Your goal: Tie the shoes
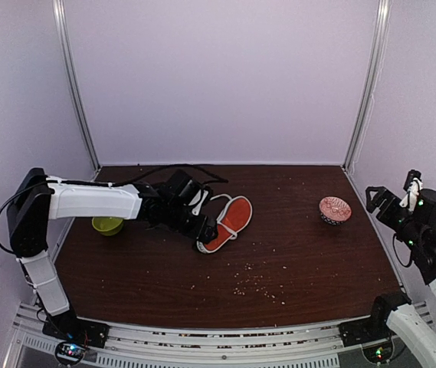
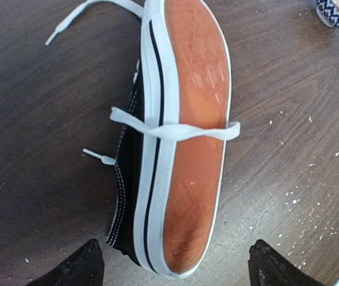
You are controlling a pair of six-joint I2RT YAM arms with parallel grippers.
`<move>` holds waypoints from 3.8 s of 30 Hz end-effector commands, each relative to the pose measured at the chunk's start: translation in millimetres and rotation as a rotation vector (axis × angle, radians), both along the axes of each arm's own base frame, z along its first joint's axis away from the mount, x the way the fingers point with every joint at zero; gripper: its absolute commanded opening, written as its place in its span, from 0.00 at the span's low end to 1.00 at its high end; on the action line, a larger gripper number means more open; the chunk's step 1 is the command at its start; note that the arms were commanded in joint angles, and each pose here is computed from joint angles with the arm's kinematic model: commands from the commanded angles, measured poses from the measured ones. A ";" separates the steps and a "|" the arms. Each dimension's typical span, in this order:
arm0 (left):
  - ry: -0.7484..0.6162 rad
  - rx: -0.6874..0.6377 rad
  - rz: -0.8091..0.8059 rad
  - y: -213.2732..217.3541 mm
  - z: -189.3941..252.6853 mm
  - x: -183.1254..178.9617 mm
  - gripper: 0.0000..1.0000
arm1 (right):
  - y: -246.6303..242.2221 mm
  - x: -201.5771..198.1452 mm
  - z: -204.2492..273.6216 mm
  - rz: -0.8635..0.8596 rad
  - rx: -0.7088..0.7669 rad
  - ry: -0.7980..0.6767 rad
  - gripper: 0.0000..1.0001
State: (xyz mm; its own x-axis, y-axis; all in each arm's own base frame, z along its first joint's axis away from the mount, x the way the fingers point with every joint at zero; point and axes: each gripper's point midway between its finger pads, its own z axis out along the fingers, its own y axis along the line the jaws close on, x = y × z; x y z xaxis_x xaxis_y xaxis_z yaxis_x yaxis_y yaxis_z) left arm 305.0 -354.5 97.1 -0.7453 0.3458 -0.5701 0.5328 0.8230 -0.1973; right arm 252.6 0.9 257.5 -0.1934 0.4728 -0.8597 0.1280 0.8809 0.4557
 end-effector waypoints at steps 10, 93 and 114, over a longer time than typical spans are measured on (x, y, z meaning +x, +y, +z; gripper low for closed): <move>0.075 0.036 0.031 -16.6 -50.3 14.3 0.85 | 7.9 5.7 -2.1 0.043 0.021 -0.007 1.00; -0.283 0.279 0.167 167.6 160.7 -46.4 0.00 | 411.2 45.4 69.8 0.978 -0.204 -0.055 0.00; 0.044 0.435 0.088 44.3 5.2 -103.3 0.07 | 364.9 18.3 -79.6 0.899 -0.218 0.217 0.00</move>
State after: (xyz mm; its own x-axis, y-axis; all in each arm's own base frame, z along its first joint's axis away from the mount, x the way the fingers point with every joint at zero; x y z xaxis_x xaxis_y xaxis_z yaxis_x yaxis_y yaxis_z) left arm 196.0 -268.8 87.8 -0.7830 0.5746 -0.2382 0.5125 0.8130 0.2765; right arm 274.5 390.8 175.2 -0.5721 -0.1583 -0.8048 -0.6263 0.7178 0.3041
